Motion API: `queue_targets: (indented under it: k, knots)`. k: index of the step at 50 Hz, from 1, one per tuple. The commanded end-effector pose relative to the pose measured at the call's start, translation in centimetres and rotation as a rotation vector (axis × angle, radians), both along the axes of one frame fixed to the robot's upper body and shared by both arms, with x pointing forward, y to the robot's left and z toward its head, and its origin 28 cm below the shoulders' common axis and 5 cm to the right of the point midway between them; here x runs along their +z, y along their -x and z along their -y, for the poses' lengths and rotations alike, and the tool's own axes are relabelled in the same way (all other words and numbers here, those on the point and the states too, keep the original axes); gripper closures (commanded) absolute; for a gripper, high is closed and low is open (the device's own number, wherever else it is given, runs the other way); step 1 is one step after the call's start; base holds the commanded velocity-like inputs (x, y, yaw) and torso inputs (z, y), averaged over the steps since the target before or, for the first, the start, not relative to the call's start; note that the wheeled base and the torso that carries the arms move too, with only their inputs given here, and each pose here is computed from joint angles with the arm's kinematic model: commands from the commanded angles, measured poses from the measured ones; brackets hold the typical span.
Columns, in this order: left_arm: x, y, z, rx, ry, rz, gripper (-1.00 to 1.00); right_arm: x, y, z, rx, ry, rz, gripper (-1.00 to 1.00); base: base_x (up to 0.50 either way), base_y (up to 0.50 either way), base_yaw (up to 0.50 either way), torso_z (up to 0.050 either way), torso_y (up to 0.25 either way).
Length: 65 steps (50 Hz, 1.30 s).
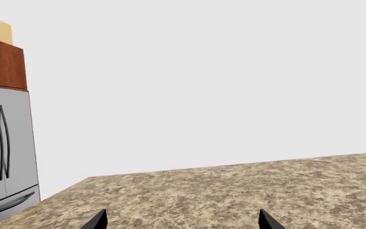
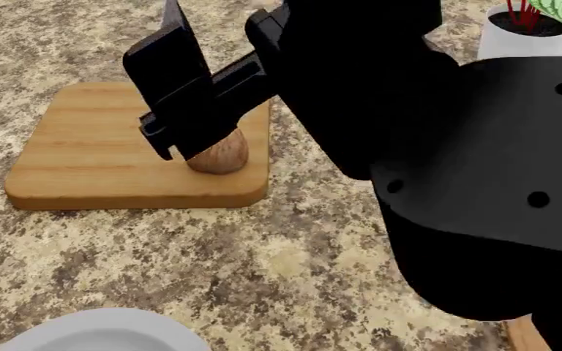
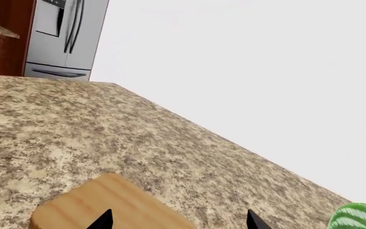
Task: Place all breads on the cutting board.
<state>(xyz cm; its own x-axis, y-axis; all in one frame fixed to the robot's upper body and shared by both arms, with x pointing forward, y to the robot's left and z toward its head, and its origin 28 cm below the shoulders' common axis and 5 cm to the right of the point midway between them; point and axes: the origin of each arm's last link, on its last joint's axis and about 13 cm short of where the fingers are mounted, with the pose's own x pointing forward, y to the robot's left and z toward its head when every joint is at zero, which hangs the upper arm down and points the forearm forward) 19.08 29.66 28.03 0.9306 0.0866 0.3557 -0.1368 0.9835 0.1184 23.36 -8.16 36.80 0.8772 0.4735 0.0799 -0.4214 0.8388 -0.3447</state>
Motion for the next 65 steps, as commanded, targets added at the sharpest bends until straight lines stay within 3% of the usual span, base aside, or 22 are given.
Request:
queue_targets:
  k: [1,5,12,16,19,25,29,30,33,39,45,65]
  knots:
    - [-0.1,-0.2,0.9,-0.069,-0.072,-0.028,-1.0,-0.4,6.4,2.5,-0.085,-0.023,0.11,-1.0,0.0,0.0,0.0,0.0,0.0]
    - [0.8,0.5,1.2,-0.138,-0.102,-0.063,-1.0,0.2,8.0,3.9,-0.141,-0.034,0.141,-1.0,0.0,0.0,0.0,0.0,0.0]
    - [1.9,2.9,1.4,-0.351,-0.118,-0.241,-1.0,1.4,8.9,5.6,-0.229,-0.047,0.188,-1.0,0.0,0.0,0.0,0.0,0.0]
    - [3.0,4.5,1.4,-0.393,-0.121,-0.301,-1.0,1.6,9.1,6.0,-0.255,-0.052,0.204,-1.0,0.0,0.0,0.0,0.0,0.0]
    - [3.5,5.4,1.5,-0.404,-0.137,-0.334,-1.0,1.8,9.0,6.2,-0.267,-0.061,0.211,-1.0,0.0,0.0,0.0,0.0,0.0]
    - [4.4,7.4,1.9,-0.442,-0.068,-0.435,-1.0,1.3,8.4,6.2,-0.279,-0.075,0.2,-1.0,0.0,0.0,0.0,0.0,0.0]
    - [4.5,7.8,2.2,-0.48,-0.064,-0.5,-1.0,1.3,7.6,6.1,-0.281,-0.082,0.194,-1.0,0.0,0.0,0.0,0.0,0.0]
    - [4.7,7.9,2.3,-0.499,-0.031,-0.536,-1.0,1.4,7.3,6.2,-0.279,-0.082,0.191,-1.0,0.0,0.0,0.0,0.0,0.0]
    - [4.7,8.4,2.8,-0.533,-0.056,-0.582,-1.0,1.6,6.9,6.1,-0.282,-0.081,0.192,-1.0,0.0,0.0,0.0,0.0,0.0]
    - [5.4,9.7,3.2,-0.539,-0.033,-0.671,-1.0,1.5,6.1,5.9,-0.281,-0.08,0.184,-1.0,0.0,0.0,0.0,0.0,0.0]
    - [4.8,10.6,4.2,-0.619,0.002,-0.775,-1.0,3.0,6.0,6.6,-0.31,-0.062,0.216,-1.0,0.0,0.0,0.0,0.0,0.0]
    - [4.6,12.3,5.2,-0.653,-0.106,-0.944,-1.0,2.7,3.5,5.9,-0.326,-0.061,0.228,-1.0,0.0,0.0,0.0,0.0,0.0]
